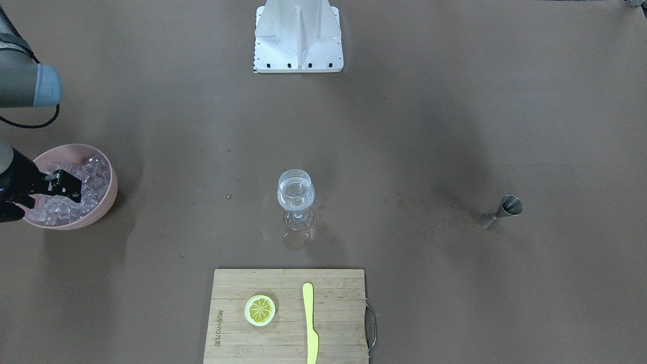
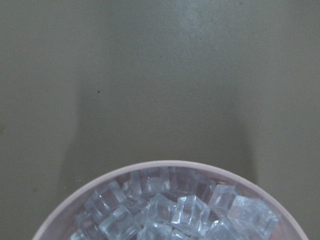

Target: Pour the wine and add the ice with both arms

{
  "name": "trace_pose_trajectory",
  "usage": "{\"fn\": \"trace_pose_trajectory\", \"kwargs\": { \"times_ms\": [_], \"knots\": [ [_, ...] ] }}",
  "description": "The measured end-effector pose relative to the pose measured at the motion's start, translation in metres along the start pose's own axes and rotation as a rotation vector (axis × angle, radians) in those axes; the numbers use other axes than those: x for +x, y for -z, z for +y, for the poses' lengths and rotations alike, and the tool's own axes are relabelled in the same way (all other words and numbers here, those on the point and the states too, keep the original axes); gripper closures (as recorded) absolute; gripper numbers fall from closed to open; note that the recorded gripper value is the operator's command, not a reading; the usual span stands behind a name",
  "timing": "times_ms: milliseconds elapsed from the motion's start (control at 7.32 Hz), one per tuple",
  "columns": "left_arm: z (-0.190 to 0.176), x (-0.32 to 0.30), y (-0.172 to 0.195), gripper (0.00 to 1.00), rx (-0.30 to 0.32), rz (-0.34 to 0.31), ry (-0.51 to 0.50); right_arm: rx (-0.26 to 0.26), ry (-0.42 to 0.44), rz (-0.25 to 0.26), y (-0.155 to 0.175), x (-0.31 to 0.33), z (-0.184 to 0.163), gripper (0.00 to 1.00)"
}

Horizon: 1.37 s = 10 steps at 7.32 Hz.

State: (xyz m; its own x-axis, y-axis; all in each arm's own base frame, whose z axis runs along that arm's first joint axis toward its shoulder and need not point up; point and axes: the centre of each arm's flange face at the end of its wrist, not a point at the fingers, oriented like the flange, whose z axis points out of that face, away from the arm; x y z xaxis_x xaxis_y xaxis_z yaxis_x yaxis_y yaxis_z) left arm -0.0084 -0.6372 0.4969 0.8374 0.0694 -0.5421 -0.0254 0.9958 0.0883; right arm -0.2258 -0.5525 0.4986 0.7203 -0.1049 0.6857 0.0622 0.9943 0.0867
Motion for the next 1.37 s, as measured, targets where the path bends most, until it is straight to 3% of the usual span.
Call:
{"fn": "trace_pose_trajectory", "kwargs": {
  "times_ms": [410,820,1367],
  "knots": [
    [0.0,0.0,0.001,0.02,0.001,0.003,0.001,-0.024,-0.003,-0.002,-0.006,-0.005,0.028,0.0],
    [0.0,0.0,0.003,0.02,0.002,0.003,0.002,-0.033,-0.011,0.006,-0.011,-0.014,0.041,0.07],
    [0.0,-0.001,0.002,0.02,0.002,0.003,0.003,-0.035,-0.011,0.021,-0.015,-0.009,0.043,0.51]
  ]
}}
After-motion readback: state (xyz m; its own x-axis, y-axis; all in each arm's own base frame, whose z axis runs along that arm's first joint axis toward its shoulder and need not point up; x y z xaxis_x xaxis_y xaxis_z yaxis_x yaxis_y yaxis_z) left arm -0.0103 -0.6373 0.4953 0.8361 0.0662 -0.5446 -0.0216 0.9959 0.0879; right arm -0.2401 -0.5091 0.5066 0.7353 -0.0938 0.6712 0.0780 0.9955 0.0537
